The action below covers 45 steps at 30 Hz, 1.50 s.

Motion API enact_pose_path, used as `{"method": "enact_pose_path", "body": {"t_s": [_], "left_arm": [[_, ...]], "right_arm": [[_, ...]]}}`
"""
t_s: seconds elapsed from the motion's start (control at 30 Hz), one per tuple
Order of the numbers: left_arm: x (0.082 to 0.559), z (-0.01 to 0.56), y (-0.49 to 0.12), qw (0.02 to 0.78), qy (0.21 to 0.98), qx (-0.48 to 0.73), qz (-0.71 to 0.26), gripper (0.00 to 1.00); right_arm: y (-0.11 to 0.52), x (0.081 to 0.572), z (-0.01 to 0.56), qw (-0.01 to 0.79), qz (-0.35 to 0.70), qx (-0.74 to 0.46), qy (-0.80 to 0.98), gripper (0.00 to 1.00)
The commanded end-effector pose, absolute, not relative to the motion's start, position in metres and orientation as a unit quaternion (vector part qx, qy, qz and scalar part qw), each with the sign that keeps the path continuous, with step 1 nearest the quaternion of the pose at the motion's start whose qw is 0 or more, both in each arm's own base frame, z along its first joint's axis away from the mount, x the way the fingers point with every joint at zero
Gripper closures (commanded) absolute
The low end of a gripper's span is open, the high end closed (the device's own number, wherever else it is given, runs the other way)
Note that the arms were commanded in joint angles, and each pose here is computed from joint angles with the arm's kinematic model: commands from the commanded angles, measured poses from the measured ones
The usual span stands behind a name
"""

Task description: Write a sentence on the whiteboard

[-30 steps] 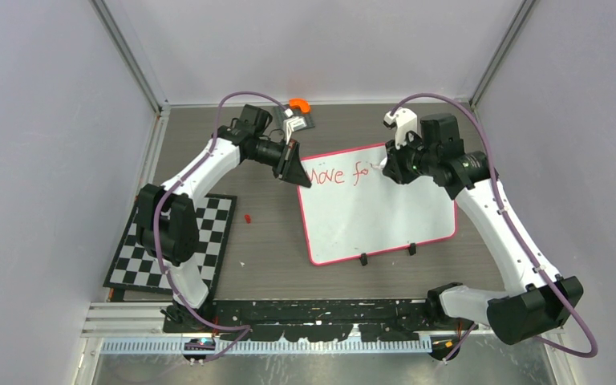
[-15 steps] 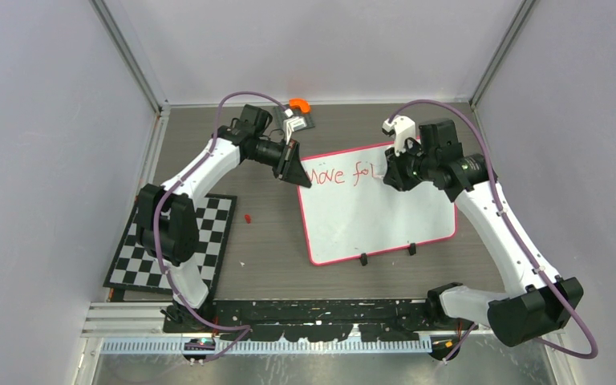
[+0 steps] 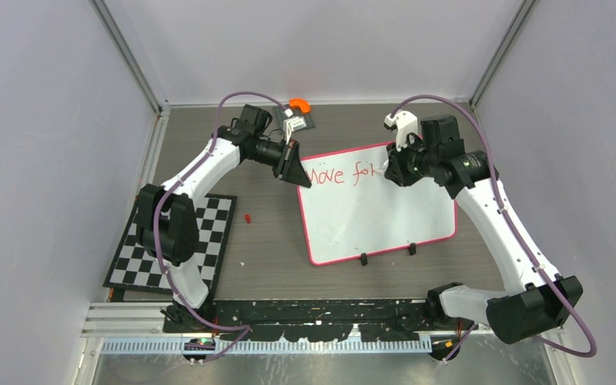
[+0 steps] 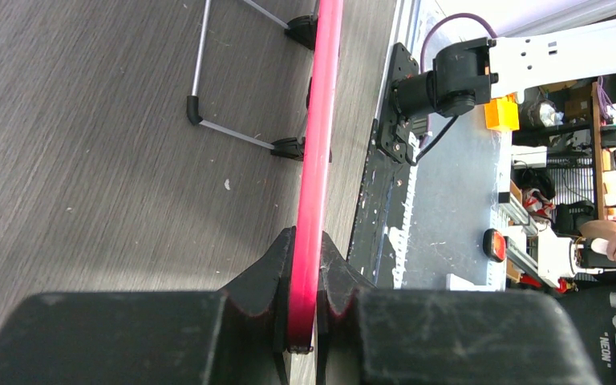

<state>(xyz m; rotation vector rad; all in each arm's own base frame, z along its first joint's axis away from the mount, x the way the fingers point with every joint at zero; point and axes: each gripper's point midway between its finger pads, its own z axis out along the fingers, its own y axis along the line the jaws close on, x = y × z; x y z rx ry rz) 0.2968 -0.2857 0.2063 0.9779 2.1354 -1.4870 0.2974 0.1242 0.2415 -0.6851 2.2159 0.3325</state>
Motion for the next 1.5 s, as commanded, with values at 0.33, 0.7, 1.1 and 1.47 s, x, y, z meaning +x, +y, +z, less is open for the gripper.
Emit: {"method": "enact_pose_path", "body": {"t_s": [0.33, 0.7, 1.1, 1.47], "left_arm": [[0.299, 0.206, -0.286, 0.183, 0.760, 0.347, -0.518, 1.00], [0.298, 0.206, -0.289, 0.182, 0.759, 0.351, -0.517, 1.00], [0.298, 0.205, -0.289, 0.181, 0.760, 0.352, -0.516, 1.00], [0.297, 0.204, -0.288, 0.180, 0.760, 0.353, -0.515, 1.00]], "right_arm": [[0.124, 0.287, 0.276, 0.423, 0.156, -0.273, 0.850, 1.00], [0.108, 0.301, 0.273, 0.438, 0.108, -0.251, 0.856, 1.00], [0.115, 0.315, 0.277, 0.444, 0.115, -0.253, 0.852, 1.00], [0.105, 0.312, 0.254, 0.424, 0.092, -0.250, 0.866, 1.00]]}}
